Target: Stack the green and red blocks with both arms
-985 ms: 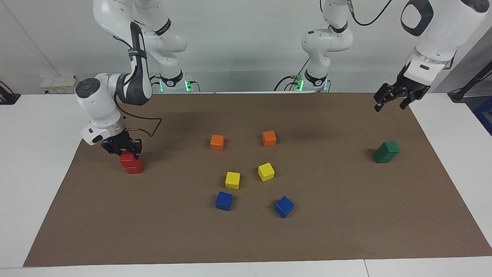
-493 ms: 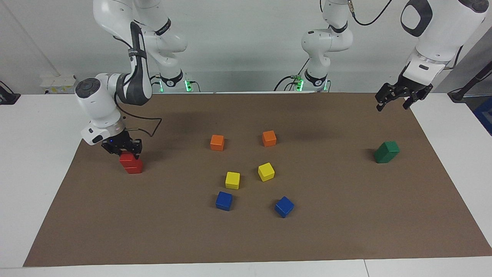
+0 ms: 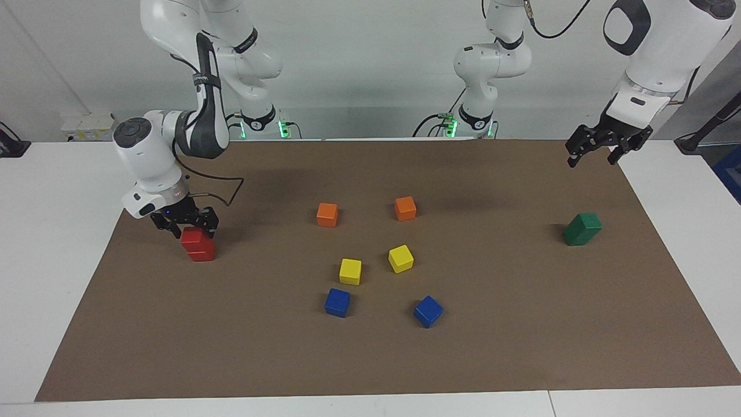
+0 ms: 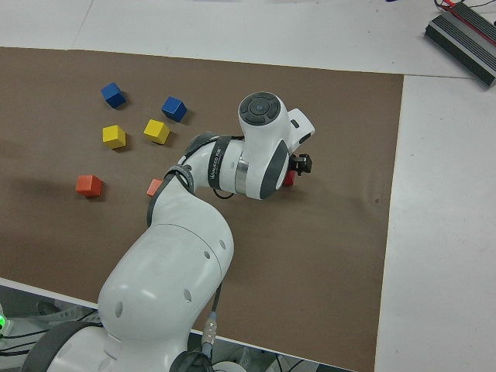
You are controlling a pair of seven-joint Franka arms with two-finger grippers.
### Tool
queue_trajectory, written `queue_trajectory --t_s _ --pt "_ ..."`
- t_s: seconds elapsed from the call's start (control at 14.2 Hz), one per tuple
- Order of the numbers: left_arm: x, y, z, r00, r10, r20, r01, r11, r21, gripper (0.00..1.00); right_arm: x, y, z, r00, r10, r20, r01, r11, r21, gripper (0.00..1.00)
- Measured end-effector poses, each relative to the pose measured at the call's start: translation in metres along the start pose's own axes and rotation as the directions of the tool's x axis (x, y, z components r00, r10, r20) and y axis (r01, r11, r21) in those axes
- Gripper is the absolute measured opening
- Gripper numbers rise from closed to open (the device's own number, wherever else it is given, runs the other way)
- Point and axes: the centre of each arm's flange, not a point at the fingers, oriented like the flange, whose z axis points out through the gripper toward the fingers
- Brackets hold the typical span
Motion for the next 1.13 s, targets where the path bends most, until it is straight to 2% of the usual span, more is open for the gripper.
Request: queue_trajectory --t_s 0.35,0.63,0.84,1.13 --pt "0.003 0.001 0.0 1.0 -0.007 -0.016 0.007 1.0 0.001 1.0 0.025 -0.002 -0.037 0.999 -0.004 -0.045 0.003 1.0 -0.003 1.0" --pt "0.003 0.001 0.0 1.0 -0.008 -0.019 0.008 1.0 0.001 1.0 0.049 -0.054 -0.124 0.999 0.048 -0.018 -0.047 0.999 0.011 1.0" --pt "0.004 0.001 0.0 1.0 -0.009 -0.021 0.009 1.0 0.001 1.0 0.035 -0.072 -0.195 0.999 0.033 0.04 -0.033 0.999 0.009 1.0" --pt "0.004 0.001 0.0 1.0 -0.009 -0.021 0.009 1.0 0.001 1.0 0.003 -0.062 -0.24 0.995 0.024 0.1 -0.025 1.0 0.005 1.0"
